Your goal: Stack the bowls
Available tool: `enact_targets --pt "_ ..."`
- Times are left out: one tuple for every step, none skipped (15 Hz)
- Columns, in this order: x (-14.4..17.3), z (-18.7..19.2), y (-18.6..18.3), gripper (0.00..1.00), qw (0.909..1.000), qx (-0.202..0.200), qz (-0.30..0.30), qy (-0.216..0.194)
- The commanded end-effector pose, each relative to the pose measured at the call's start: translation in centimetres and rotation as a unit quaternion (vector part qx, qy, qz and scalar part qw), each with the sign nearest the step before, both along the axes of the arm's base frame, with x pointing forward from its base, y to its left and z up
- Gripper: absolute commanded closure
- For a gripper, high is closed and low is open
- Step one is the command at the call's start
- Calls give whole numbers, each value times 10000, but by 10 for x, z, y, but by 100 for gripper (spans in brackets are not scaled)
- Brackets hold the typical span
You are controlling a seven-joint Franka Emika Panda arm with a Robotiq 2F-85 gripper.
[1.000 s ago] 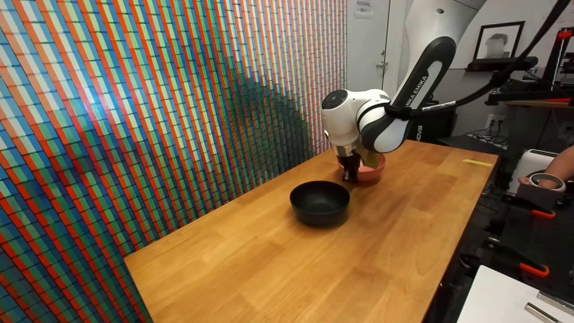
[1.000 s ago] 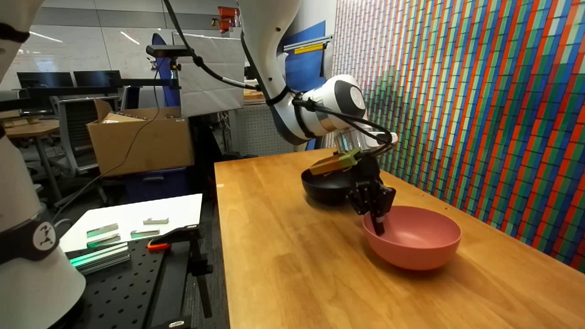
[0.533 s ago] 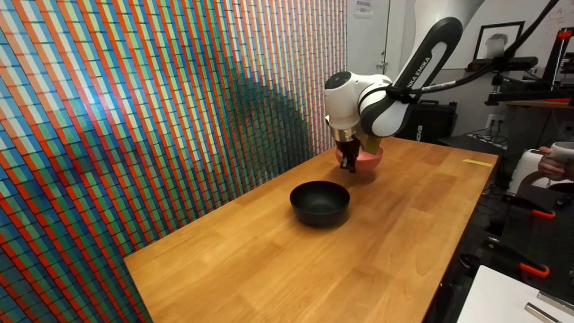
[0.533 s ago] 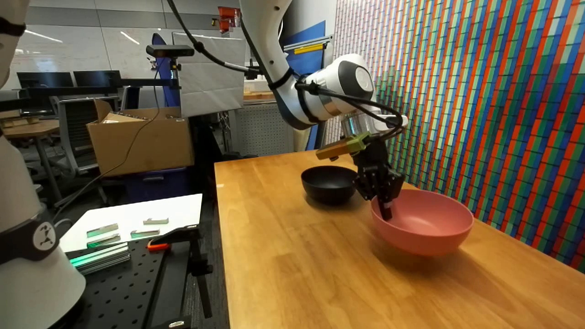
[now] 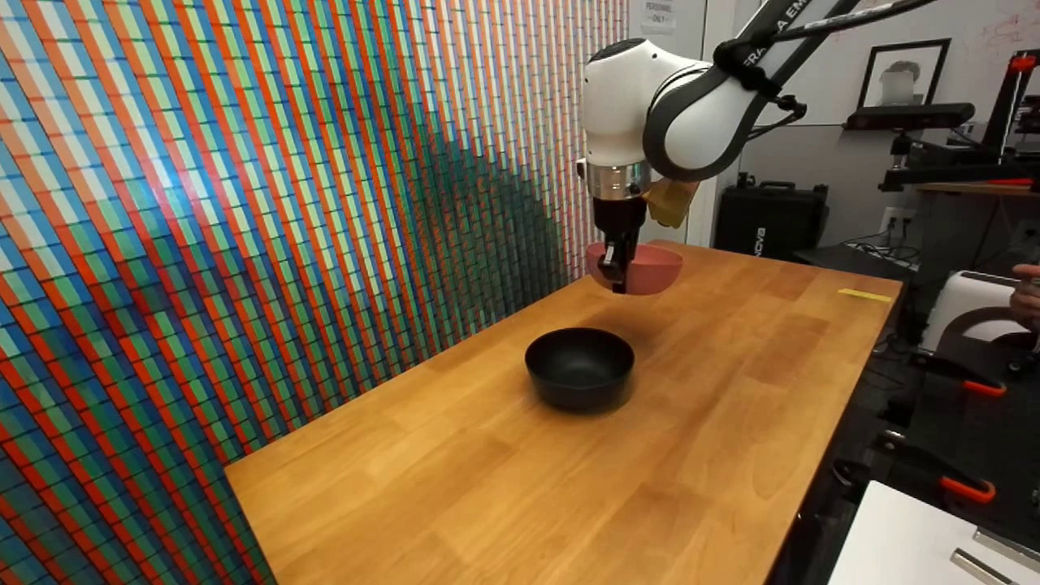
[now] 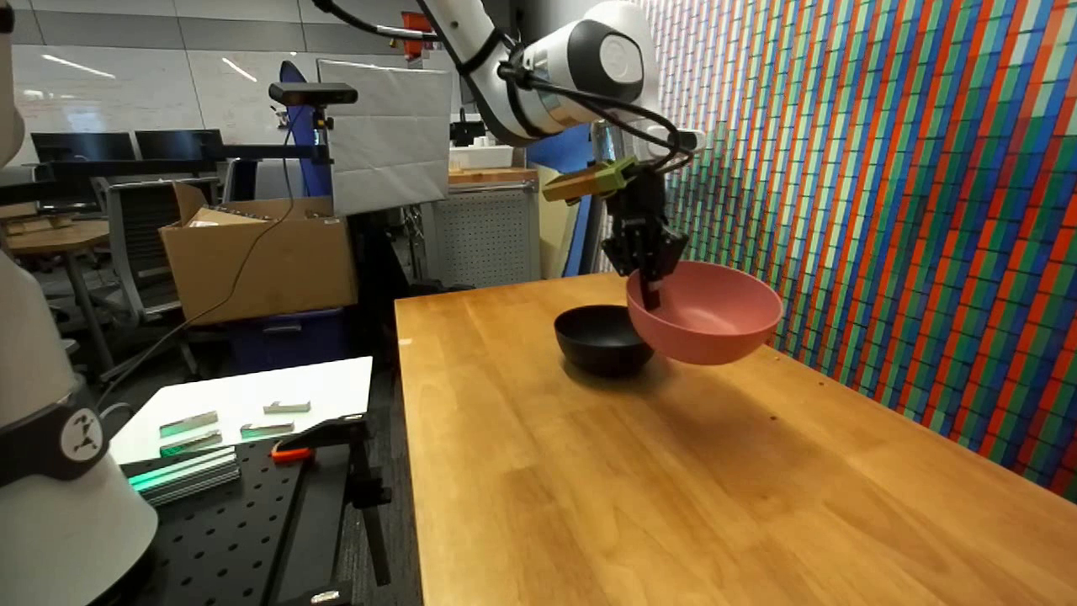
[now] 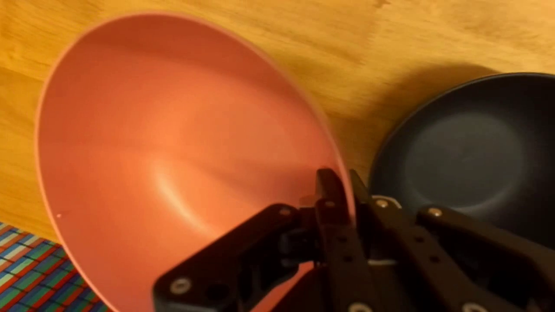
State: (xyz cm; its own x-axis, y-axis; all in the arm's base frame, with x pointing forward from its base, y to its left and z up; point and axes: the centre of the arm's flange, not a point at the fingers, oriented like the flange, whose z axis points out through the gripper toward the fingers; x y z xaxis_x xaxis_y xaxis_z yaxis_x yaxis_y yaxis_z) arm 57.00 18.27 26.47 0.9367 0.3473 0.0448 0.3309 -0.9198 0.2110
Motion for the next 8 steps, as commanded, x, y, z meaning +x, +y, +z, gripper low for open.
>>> enact_targets --pt "-30 23 25 91 9989 220 375 181" --pt "-33 24 37 90 9983 271 489 162" --pt "-37 25 46 91 9976 315 587 167" --pt "-41 27 58 91 9966 391 700 176" --pt "-44 27 67 91 9957 447 782 201" --pt "-48 27 77 91 9945 499 880 261" --pt "-51 27 86 91 9933 538 975 310" --pt "-55 26 94 91 9918 567 1084 371"
